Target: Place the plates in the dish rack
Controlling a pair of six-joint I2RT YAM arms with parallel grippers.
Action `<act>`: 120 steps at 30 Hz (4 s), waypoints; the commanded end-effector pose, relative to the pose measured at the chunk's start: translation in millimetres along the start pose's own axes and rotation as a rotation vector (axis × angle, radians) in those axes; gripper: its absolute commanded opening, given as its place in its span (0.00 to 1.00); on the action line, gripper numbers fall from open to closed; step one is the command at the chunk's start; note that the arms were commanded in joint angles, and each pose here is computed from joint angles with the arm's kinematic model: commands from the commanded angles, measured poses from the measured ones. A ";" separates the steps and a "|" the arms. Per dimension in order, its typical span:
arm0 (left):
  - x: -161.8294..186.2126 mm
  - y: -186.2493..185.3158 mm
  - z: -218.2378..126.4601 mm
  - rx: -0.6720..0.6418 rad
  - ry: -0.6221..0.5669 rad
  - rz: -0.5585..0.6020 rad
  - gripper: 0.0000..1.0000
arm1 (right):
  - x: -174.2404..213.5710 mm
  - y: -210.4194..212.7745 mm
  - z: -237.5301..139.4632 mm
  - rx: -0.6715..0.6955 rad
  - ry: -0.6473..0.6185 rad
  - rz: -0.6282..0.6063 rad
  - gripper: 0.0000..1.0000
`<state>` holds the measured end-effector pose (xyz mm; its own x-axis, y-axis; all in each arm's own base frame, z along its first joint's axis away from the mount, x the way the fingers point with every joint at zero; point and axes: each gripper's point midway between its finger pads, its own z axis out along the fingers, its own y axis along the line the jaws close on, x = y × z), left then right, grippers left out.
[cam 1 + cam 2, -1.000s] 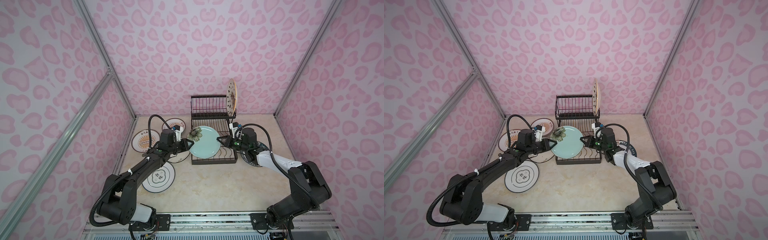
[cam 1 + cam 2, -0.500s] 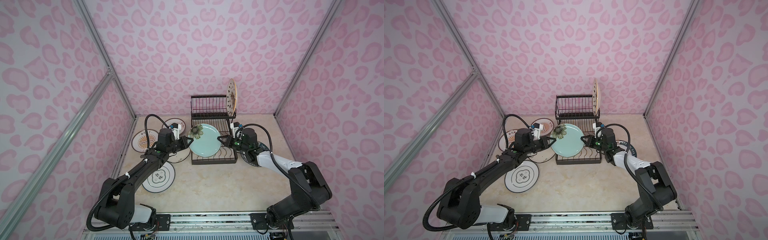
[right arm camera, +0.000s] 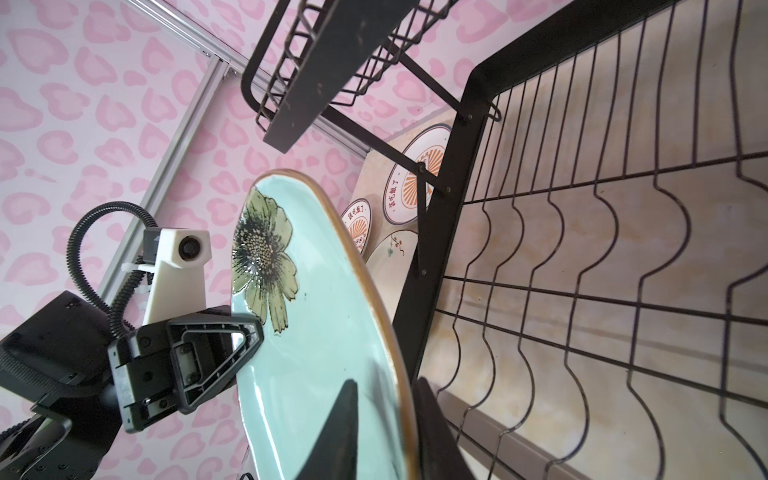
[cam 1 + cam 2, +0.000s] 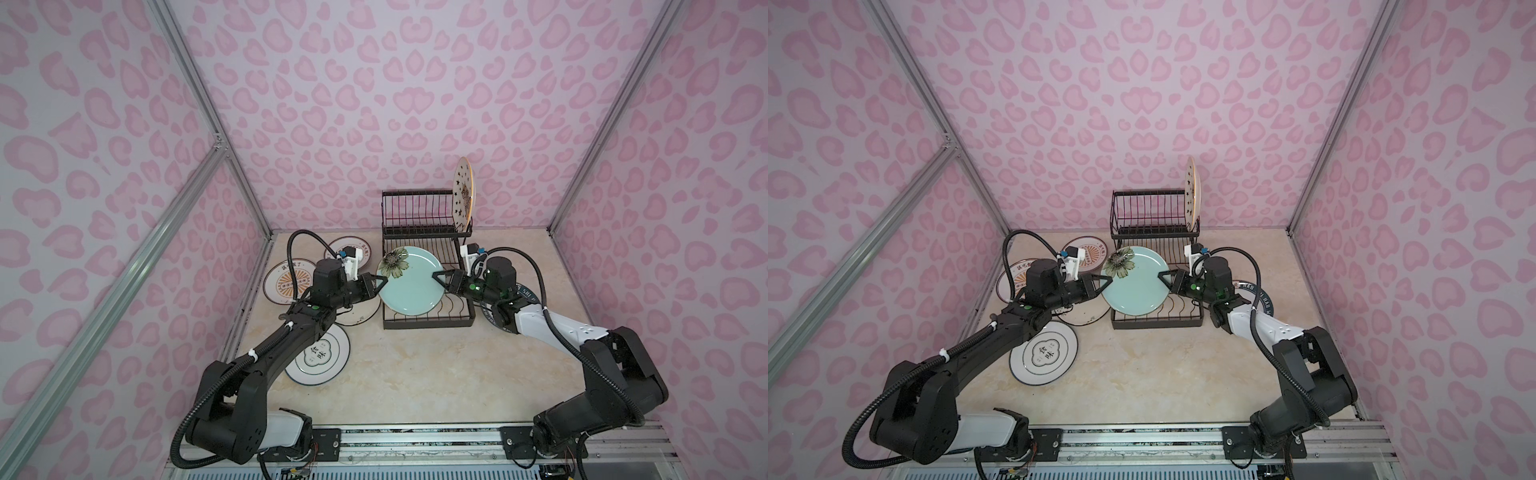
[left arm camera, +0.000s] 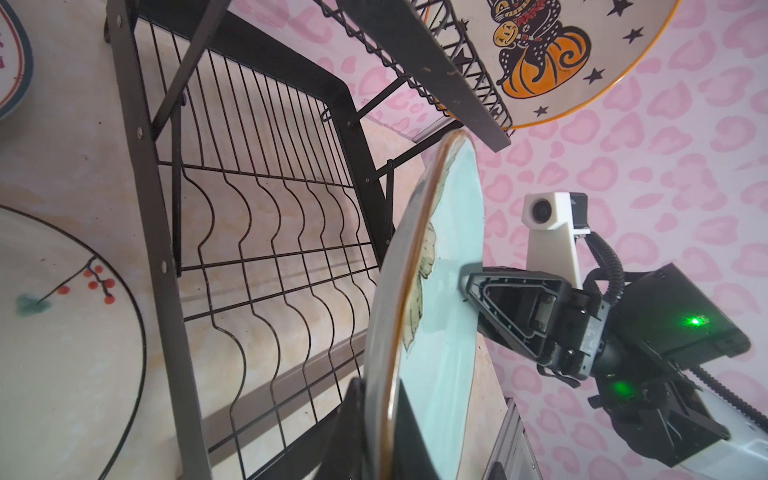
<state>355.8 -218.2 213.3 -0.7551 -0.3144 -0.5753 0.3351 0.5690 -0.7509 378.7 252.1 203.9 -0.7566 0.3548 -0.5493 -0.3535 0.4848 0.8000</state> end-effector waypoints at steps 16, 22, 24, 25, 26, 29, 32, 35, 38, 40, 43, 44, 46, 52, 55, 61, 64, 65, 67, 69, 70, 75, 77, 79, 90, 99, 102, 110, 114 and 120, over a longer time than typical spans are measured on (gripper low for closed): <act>-27.5 -14.5 -32.4 0.071 -0.127 0.032 0.03 | -0.8 24.0 3.0 -0.102 -0.009 -0.039 0.79; -34.1 -14.3 -43.3 0.066 -0.175 0.034 0.03 | 8.0 30.8 11.8 -0.124 0.016 -0.038 0.93; -35.4 -14.0 -46.1 0.064 -0.190 0.038 0.03 | 11.5 36.2 15.5 -0.147 0.023 -0.036 0.93; -35.8 -14.3 -47.1 0.067 -0.195 0.040 0.03 | 13.6 38.6 18.1 -0.160 0.028 -0.031 0.93; -36.3 -14.4 -47.5 0.070 -0.198 0.038 0.03 | 14.6 41.1 20.1 -0.172 0.030 -0.028 0.93; -37.3 -15.1 -48.5 0.082 -0.205 0.035 0.03 | 17.4 50.9 26.8 -0.217 0.038 -0.015 0.92; -37.3 -15.0 -49.9 0.083 -0.212 0.038 0.03 | 22.6 60.5 33.5 -0.249 0.053 -0.017 0.91; -34.8 -11.6 -48.7 0.076 -0.207 0.041 0.03 | 29.2 64.5 39.8 -0.264 0.073 -0.018 0.88; -32.4 -6.0 -47.1 0.069 -0.199 0.031 0.03 | 31.4 67.2 43.2 -0.281 0.078 -0.008 0.82; -31.8 -4.6 -47.4 0.065 -0.202 0.033 0.03 | 30.8 70.2 43.3 -0.294 0.076 -0.006 0.75; -31.5 -1.4 -48.2 0.057 -0.206 0.031 0.03 | 31.7 71.6 43.7 -0.297 0.079 -0.007 0.63; -31.8 -0.6 -48.4 0.055 -0.207 0.031 0.03 | 31.0 72.0 43.3 -0.297 0.078 -0.008 0.58; -31.0 1.4 -48.2 0.050 -0.206 0.027 0.03 | 30.7 72.3 43.2 -0.297 0.080 -0.010 0.46; -32.0 2.0 -47.2 0.050 -0.201 0.029 0.03 | 29.7 74.8 43.3 -0.301 0.082 -0.013 0.29; -31.7 2.7 -46.8 0.045 -0.197 0.030 0.03 | 29.2 76.3 43.7 -0.306 0.086 -0.017 0.20; -31.0 3.8 -46.0 0.035 -0.183 0.032 0.03 | 29.4 77.3 44.6 -0.311 0.090 -0.024 0.00; -31.2 4.6 -46.2 0.030 -0.180 0.032 0.03 | 29.4 76.9 44.8 -0.311 0.091 -0.025 0.00; -31.6 4.3 -46.3 0.029 -0.180 0.034 0.03 | 29.3 77.1 44.7 -0.311 0.090 -0.026 0.00; -30.9 4.4 -45.8 0.022 -0.168 0.037 0.07 | 27.5 77.1 44.1 -0.307 0.084 -0.029 0.00; -30.4 4.6 -45.3 0.017 -0.155 0.042 0.16 | 24.8 76.3 43.7 -0.293 0.076 -0.032 0.00; -30.3 5.1 -45.4 0.014 -0.152 0.042 0.22 | 23.0 73.9 43.2 -0.277 0.070 -0.035 0.00; -30.5 4.3 -47.2 0.015 -0.149 0.039 0.58 | 15.7 70.3 38.8 -0.206 0.040 -0.077 0.00; -29.9 4.0 -47.9 0.017 -0.148 0.038 0.65 | 12.0 68.4 35.9 -0.176 0.028 -0.099 0.00; -30.9 2.4 -49.8 0.019 -0.152 0.043 0.69 | 8.9 67.3 31.9 -0.142 0.016 -0.122 0.00; -31.5 4.8 -60.4 -0.005 -0.169 0.059 0.72 | -21.1 85.7 3.3 -0.006 -0.015 -0.276 0.00; -29.0 6.4 -62.7 -0.011 -0.166 0.061 0.72 | -53.8 111.7 -16.8 -0.027 -0.068 -0.343 0.00; -29.6 6.4 -63.6 -0.012 -0.169 0.063 0.72 | -62.9 119.3 -18.7 -0.043 -0.074 -0.364 0.00; -28.0 7.4 -63.4 -0.015 -0.166 0.062 0.72 | -101.3 136.6 -22.0 -0.002 -0.149 -0.442 0.00; -27.8 7.4 -65.0 -0.019 -0.170 0.062 0.72 | -127.4 138.3 -23.0 0.077 -0.220 -0.483 0.00; -25.4 2.2 -66.5 0.021 -0.179 0.036 0.72 | -169.4 142.3 -23.3 0.176 -0.337 -0.500 0.00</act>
<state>339.6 -155.8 239.2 -0.6450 -0.4190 -0.6390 0.3406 0.5910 -0.7313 428.5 252.8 385.8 -0.4179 0.2224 -0.8809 -0.5237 0.7333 0.4336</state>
